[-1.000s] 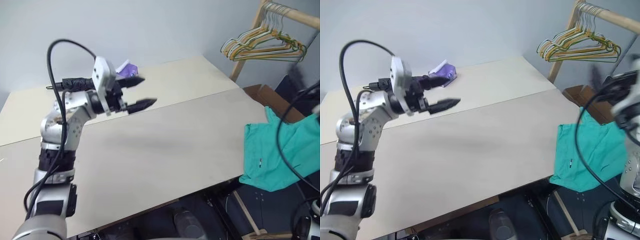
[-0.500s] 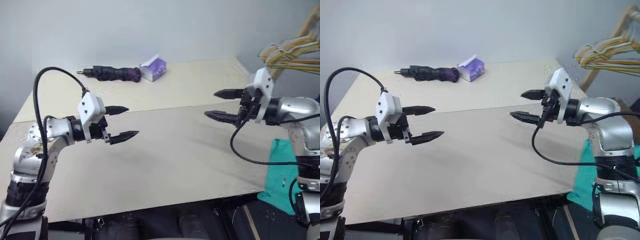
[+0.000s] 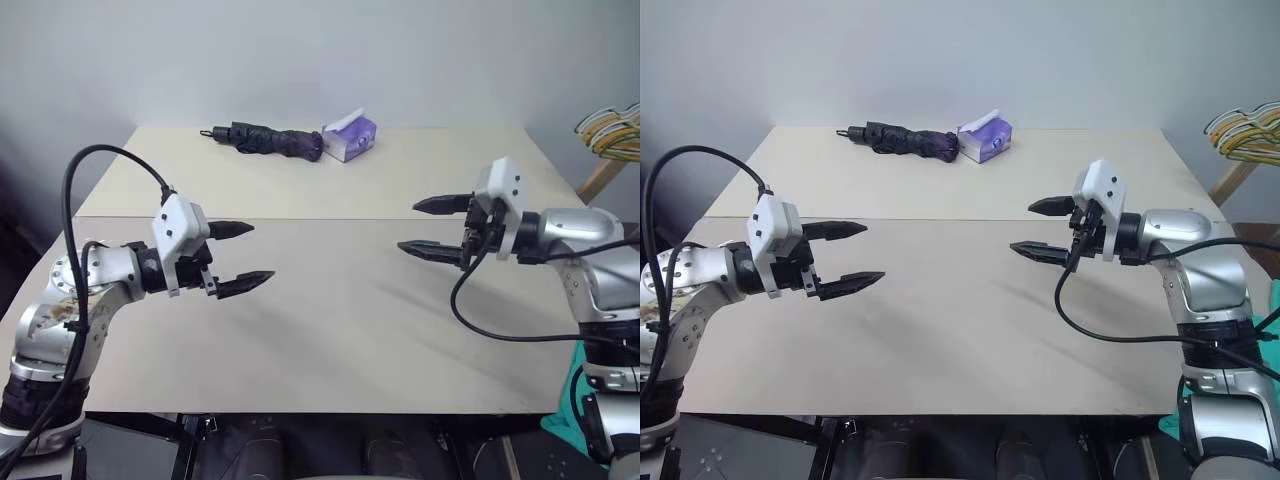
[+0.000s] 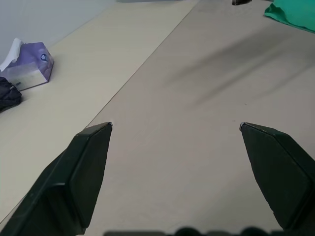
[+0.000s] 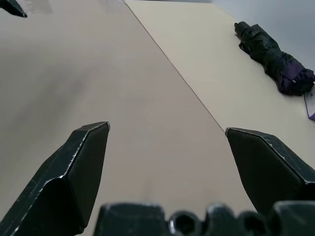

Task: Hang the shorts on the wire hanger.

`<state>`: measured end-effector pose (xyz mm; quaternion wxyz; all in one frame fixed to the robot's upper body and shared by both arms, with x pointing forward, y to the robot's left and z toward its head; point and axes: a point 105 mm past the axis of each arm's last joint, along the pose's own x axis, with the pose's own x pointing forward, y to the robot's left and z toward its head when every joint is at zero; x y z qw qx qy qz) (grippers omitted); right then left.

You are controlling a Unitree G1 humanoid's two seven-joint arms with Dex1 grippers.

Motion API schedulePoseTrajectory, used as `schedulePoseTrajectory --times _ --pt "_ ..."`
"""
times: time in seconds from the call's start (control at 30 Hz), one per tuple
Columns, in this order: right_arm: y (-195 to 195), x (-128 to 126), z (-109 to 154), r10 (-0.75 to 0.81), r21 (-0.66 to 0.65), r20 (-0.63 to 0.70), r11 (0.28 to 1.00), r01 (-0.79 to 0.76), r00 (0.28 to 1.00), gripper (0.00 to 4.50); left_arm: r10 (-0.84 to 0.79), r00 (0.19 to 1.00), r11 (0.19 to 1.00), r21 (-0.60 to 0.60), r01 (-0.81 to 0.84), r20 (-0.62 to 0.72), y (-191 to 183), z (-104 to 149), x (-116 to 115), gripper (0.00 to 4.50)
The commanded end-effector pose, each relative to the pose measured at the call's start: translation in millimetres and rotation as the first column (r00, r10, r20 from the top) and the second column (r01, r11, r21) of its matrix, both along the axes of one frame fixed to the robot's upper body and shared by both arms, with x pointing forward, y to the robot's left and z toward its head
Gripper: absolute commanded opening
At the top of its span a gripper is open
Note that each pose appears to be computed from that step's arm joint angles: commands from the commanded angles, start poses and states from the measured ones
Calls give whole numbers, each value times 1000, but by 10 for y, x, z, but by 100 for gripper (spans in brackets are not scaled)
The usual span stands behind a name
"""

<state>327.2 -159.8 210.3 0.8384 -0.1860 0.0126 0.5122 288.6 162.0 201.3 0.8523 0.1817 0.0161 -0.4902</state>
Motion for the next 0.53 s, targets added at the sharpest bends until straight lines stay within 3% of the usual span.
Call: schedulePoseTrajectory --times 0.03,0.53 --pt "-53 -84 172 -15 2 93 1000 15 996 446 -4 999 999 -32 6 50 -11 173 -4 450" --pt "-118 -223 129 -43 9 89 999 42 995 446 4 998 998 -56 0 57 -11 213 -2 450"
